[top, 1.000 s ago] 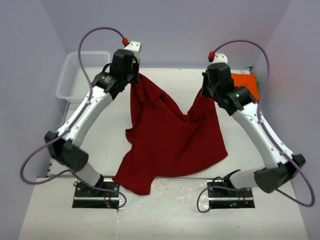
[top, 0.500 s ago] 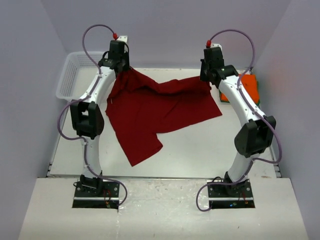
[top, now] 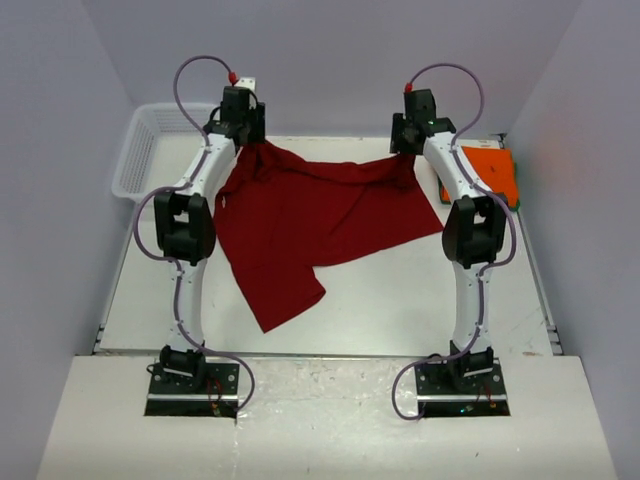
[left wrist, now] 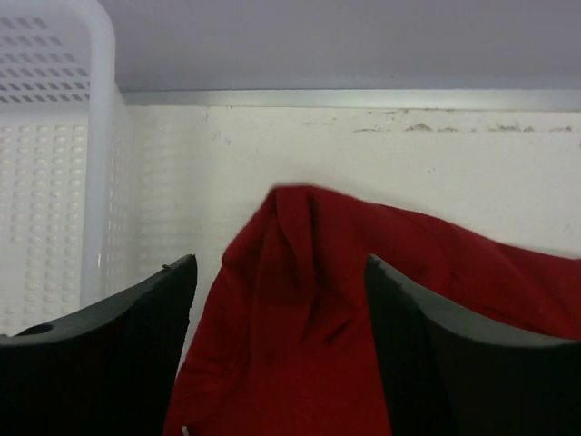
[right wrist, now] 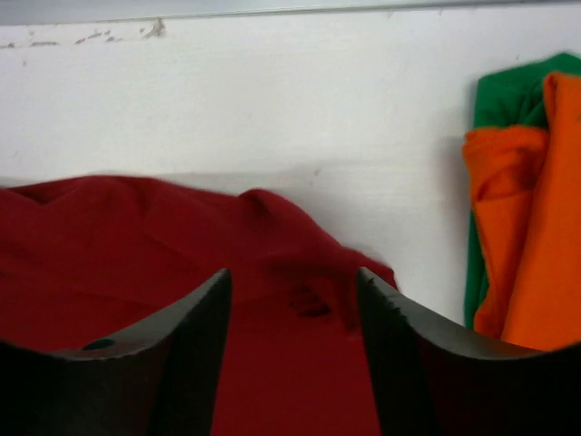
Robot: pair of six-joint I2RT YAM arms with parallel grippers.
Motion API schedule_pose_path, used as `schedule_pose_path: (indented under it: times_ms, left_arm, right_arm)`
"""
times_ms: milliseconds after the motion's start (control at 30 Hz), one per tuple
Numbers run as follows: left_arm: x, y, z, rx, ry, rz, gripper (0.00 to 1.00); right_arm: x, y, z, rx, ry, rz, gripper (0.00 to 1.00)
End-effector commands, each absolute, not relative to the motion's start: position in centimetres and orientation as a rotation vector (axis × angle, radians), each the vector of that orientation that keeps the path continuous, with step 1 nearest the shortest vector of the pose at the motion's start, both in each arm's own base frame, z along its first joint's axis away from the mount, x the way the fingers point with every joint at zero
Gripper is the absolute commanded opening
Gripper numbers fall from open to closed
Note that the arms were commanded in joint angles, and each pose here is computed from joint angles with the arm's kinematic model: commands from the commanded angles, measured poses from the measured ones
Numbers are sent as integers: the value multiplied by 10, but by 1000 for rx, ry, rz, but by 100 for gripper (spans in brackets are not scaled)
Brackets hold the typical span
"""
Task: Fold and stack the t-shirts
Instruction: Flatten out the tshirt
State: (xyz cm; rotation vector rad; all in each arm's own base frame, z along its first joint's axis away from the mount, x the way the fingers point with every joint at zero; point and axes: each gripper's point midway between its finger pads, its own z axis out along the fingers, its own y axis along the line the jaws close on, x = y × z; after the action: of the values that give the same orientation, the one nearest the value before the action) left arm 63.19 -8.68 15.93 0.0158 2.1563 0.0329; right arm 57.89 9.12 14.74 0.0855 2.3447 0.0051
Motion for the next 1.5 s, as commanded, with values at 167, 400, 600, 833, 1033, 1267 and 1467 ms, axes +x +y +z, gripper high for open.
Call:
schedule_pose_path:
  times_ms: [167, 400, 600, 833, 1033, 1267, 1467]
  left_arm:
    - [610, -95, 280, -95, 1875, 110, 100]
    - [528, -150, 318, -47, 1921, 77, 96]
    - [478, -264, 279, 260, 2010, -349, 59]
    - [430, -409, 229, 641, 1954, -808, 0]
    - [412, -484, 150, 776, 2023, -1001, 0]
    - [397, -508, 99, 809, 2090, -1058, 0]
    - [402, -485, 64, 748, 2199, -905, 0]
  right_arm:
    - [570, 46, 212, 188, 2248, -53, 82]
    - [490, 11, 187, 326, 2391, -63, 72]
    - [460, 12, 156, 352, 2468, -29, 39]
    - [436, 15, 152, 394, 2439, 11, 0]
    - [427, 12, 161, 385, 2412, 2, 0]
    - [428, 16, 145, 379, 2463, 13, 0]
    - [427, 19, 141, 376, 2477, 39, 0]
